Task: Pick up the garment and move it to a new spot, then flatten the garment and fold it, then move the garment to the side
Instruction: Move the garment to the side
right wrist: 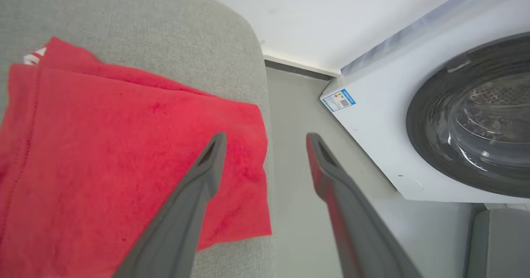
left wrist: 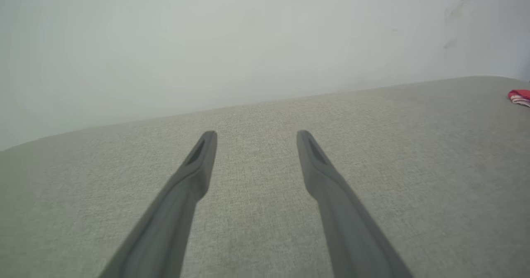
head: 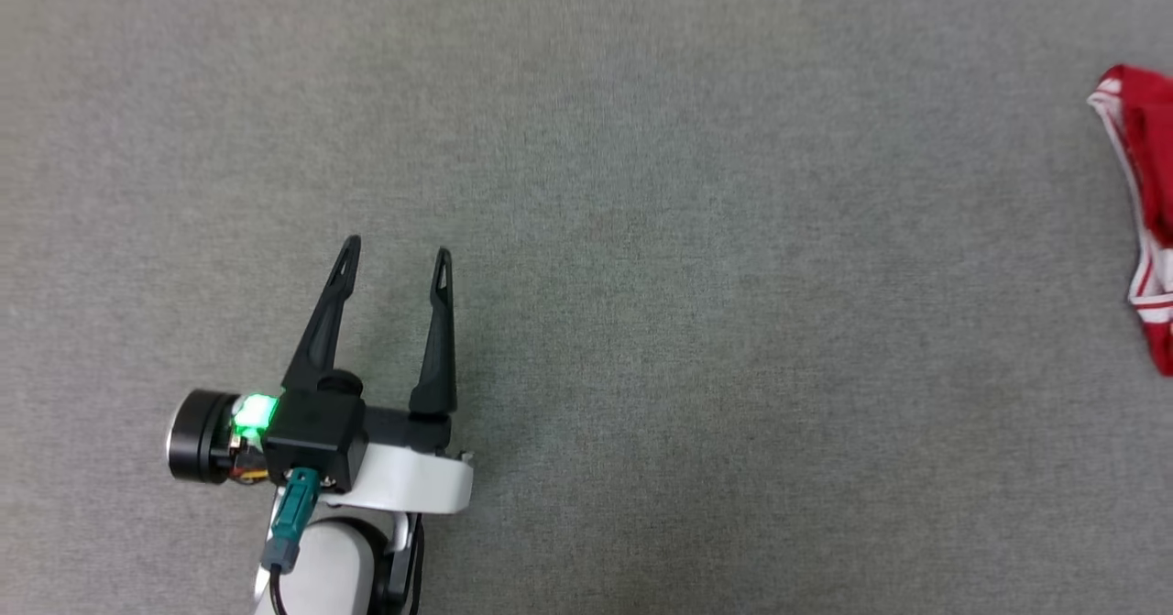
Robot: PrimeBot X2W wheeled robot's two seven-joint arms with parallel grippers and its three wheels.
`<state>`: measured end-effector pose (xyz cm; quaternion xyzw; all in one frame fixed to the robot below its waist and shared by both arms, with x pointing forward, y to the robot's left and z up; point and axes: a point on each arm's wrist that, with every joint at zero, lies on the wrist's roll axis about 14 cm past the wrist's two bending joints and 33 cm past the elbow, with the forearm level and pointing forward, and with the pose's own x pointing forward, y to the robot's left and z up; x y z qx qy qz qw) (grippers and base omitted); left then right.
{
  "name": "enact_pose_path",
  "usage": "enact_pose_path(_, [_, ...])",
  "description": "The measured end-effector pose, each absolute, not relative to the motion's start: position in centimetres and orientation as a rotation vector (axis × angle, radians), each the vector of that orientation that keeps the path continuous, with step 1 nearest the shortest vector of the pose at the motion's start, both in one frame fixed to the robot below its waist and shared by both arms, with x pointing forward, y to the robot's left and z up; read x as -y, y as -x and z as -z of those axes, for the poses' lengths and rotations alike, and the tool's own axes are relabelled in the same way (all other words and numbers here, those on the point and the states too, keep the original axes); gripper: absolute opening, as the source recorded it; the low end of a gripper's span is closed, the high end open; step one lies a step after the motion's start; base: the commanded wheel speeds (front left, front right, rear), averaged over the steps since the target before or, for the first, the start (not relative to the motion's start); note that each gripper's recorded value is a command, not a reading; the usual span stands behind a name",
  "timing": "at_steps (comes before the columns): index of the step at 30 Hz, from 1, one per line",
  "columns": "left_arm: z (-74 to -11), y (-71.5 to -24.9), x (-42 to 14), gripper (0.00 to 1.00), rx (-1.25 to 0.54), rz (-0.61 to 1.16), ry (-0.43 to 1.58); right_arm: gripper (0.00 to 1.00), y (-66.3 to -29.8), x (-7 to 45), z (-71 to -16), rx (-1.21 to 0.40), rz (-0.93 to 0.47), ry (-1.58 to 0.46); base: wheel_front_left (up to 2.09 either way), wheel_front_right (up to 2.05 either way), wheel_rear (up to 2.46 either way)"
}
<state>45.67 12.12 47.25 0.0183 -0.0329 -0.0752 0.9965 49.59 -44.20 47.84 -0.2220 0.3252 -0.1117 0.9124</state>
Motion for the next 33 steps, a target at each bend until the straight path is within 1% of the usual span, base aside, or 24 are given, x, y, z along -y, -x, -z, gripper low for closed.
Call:
enact_pose_path(3, [-48.1,-44.8,-12.5,1.00,0.079,0.137,-0.041,1.00,-49.6,43.9,-50.2,-0.556,0.238,0.445,0.00,0.00,0.00])
enact_pose_path(6, [-49.0,-43.9,-12.9,1.00,0.089,0.126,-0.042,1.00,-49.7,42.3,-52.4,-0.428,0.210,0.432,0.00,0.00,0.00])
enact_pose_path(9, [-49.6,-42.9,-13.4,1.00,0.098,0.109,-0.043,1.00,-50.0,40.3,-55.5,-0.249,0.185,0.415,0.00,0.00,0.00])
enact_pose_path(14, [-50.6,-41.3,-14.4,1.00,0.112,0.080,-0.045,1.00,-49.3,36.6,-59.4,0.013,0.152,0.356,0.00,0.00,0.00])
enact_pose_path(21, [-51.5,-39.2,-16.0,1.00,0.123,0.035,-0.052,1.00,-47.5,29.4,-62.6,0.268,0.046,0.269,0.00,0.00,0.00])
enact_pose_path(24, [-51.7,-38.3,-16.8,1.00,0.123,0.012,-0.055,1.00,-46.7,25.9,-63.1,0.338,-0.012,0.215,0.00,0.00,0.00])
enact_pose_path(27, [-52.0,-37.7,-17.4,1.00,0.129,-0.006,-0.054,1.00,-45.8,23.1,-63.1,0.375,-0.065,0.171,0.00,0.00,0.00])
enact_pose_path(33, [-52.3,-36.3,-18.2,1.00,0.135,-0.027,-0.052,1.00,-43.6,17.8,-60.8,0.347,-0.162,0.091,0.00,0.00,0.00])
